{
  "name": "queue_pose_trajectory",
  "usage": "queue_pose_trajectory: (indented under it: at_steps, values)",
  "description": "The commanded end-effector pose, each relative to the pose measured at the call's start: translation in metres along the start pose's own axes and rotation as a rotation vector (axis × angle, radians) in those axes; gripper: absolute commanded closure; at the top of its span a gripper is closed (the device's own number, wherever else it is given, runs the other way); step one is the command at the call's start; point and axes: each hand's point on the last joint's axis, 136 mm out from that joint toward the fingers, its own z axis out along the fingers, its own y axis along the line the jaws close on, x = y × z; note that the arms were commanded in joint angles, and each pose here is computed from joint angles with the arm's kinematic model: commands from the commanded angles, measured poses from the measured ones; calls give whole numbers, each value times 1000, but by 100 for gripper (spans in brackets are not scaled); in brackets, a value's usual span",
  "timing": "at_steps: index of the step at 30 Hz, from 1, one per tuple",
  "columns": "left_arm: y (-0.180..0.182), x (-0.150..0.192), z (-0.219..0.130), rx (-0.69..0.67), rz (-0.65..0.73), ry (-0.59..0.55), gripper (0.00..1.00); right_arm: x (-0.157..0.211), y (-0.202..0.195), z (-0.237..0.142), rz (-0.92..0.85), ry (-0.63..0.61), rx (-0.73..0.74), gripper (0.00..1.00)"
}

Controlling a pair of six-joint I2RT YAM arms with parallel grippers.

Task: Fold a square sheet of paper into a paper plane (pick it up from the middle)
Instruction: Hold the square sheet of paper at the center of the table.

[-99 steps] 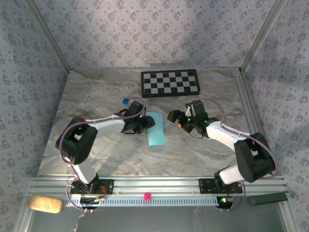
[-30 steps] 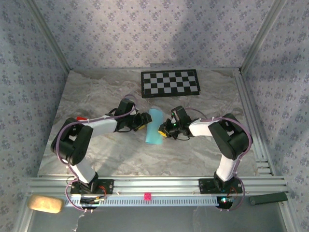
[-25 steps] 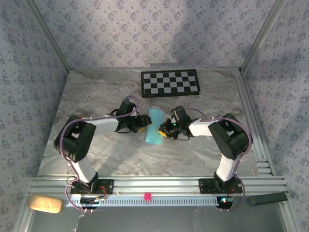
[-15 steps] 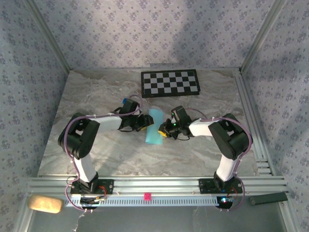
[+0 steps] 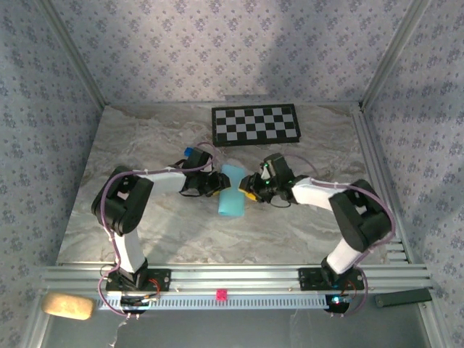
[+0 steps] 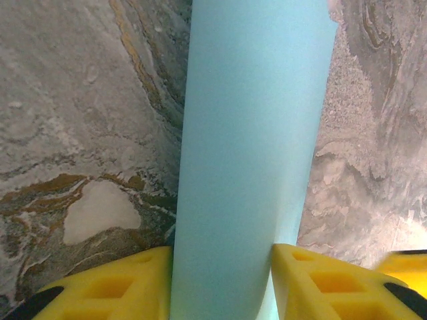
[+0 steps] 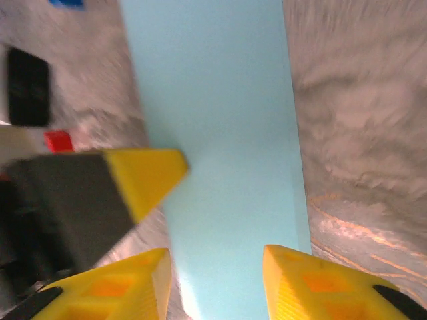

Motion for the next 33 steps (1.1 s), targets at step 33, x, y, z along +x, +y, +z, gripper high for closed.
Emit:
queue_pose_trajectory:
  at_steps: [33]
  values:
    - [17, 14, 13, -226, 19, 18, 59, -26, -49, -50, 14, -129, 121, 56]
